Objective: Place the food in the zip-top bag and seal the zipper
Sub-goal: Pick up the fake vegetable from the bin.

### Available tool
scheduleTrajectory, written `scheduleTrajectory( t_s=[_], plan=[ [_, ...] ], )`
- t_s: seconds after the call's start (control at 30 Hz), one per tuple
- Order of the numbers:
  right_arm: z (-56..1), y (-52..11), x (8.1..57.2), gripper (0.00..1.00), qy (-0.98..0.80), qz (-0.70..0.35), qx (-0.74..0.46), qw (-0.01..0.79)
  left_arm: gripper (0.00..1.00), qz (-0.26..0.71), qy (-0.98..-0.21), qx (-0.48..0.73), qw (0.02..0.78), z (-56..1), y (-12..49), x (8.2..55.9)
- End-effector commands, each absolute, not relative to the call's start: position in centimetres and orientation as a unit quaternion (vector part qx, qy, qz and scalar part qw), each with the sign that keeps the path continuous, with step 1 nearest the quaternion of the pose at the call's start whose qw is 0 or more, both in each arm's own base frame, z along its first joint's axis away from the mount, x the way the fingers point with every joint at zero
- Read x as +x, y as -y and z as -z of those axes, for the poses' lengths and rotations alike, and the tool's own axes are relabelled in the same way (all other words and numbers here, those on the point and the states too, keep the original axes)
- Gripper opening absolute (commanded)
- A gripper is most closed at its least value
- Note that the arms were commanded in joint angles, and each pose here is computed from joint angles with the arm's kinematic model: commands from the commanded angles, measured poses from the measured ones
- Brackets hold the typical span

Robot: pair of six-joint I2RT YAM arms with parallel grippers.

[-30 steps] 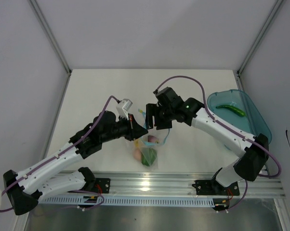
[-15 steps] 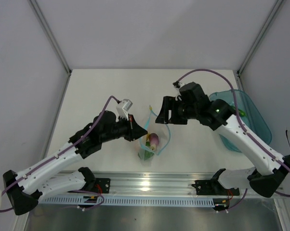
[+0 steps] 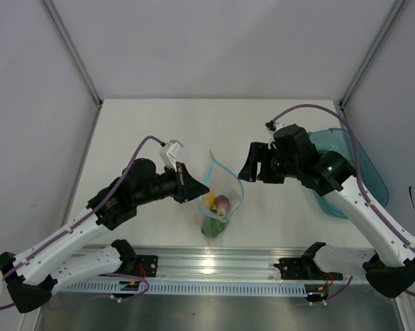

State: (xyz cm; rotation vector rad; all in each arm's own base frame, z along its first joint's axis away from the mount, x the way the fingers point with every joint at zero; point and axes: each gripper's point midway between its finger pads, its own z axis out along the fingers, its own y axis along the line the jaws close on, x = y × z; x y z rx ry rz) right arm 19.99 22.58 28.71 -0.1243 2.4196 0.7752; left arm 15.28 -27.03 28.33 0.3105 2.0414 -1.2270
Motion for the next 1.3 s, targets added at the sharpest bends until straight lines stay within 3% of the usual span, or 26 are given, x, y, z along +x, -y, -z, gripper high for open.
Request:
scheduleTrajectory(
  t_s=[0.0, 0.07, 0.17, 0.23, 0.27, 0.4, 0.87, 1.27],
  plan=[
    [-29.0, -22.1, 20.0, 0.7, -0.901, -0.295, -0.05, 0.314, 0.01, 0.492, -0.785, 0.116, 0.359, -29.4, 27.3, 14.9],
    [-28.9, -21.5, 20.3, 0.7, -0.902, -0.281, -0.052, 0.324, 0.01, 0.498, -0.784, 0.112, 0.354, -29.1, 27.3, 14.7],
    [-28.7, -19.8, 21.0, 0.78, -0.909, -0.244, -0.041, 0.337, 0.01, 0.496, -0.785, 0.109, 0.354, -28.6, 27.0, 14.5],
    [-28.8, -17.6, 22.3, 0.96, -0.91, -0.212, -0.005, 0.355, 0.01, 0.494, -0.784, 0.108, 0.36, -28.6, 26.7, 14.5],
    [-29.2, -16.8, 22.7, 0.99, -0.907, -0.206, 0.014, 0.367, 0.01, 0.493, -0.785, 0.108, 0.36, -28.5, 26.7, 14.5],
    [-29.6, -13.5, 24.6, 0.99, -0.891, -0.196, 0.082, 0.402, 0.01, 0.497, -0.781, 0.112, 0.361, -28.4, 26.5, 14.2],
    [-28.0, -6.5, 27.8, 1.0, -0.882, -0.141, 0.199, 0.403, 0.0, 0.494, -0.776, 0.145, 0.365, -27.9, 26.7, 13.9],
    [-20.4, 3.5, 31.2, 0.97, -0.857, -0.06, 0.39, 0.332, 0.01, 0.517, -0.764, 0.165, 0.349, -27.2, 28.2, 13.7]
  ],
)
